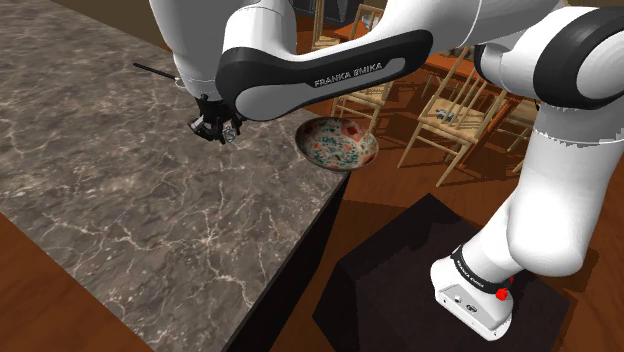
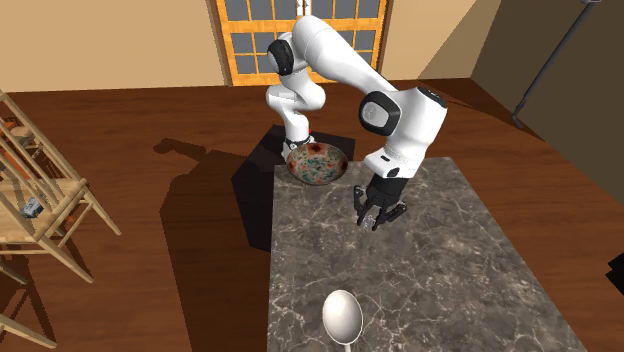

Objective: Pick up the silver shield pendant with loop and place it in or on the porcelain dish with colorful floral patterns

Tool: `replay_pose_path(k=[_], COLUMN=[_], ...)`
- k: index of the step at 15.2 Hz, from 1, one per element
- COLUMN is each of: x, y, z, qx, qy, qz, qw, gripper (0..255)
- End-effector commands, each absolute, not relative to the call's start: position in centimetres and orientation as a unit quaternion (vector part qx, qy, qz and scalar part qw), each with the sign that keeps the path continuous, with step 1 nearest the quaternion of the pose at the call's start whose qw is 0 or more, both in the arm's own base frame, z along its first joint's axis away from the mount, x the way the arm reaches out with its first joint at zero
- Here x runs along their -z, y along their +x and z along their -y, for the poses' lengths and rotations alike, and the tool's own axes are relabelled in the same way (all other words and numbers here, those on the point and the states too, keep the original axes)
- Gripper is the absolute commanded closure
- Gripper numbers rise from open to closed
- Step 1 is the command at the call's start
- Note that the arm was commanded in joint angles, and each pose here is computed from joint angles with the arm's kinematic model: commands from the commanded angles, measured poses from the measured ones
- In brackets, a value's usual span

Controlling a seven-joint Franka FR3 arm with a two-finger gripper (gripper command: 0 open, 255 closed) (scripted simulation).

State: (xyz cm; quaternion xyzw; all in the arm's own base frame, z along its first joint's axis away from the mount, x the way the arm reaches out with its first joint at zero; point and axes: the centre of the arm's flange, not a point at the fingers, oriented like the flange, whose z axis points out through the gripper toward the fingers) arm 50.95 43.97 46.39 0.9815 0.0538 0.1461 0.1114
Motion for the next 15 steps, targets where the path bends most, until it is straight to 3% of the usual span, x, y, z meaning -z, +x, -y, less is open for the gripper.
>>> replay_pose_path(k=[1, 15], x=[-46.4, -52.7], y=[51.0, 51.0], z=[-44.0, -44.0], qx=[-0.146, -0.146], qy=[0.982, 0.982], qz=[-0.054, -0.054], qw=[0.111, 0.111], gripper=[255, 255])
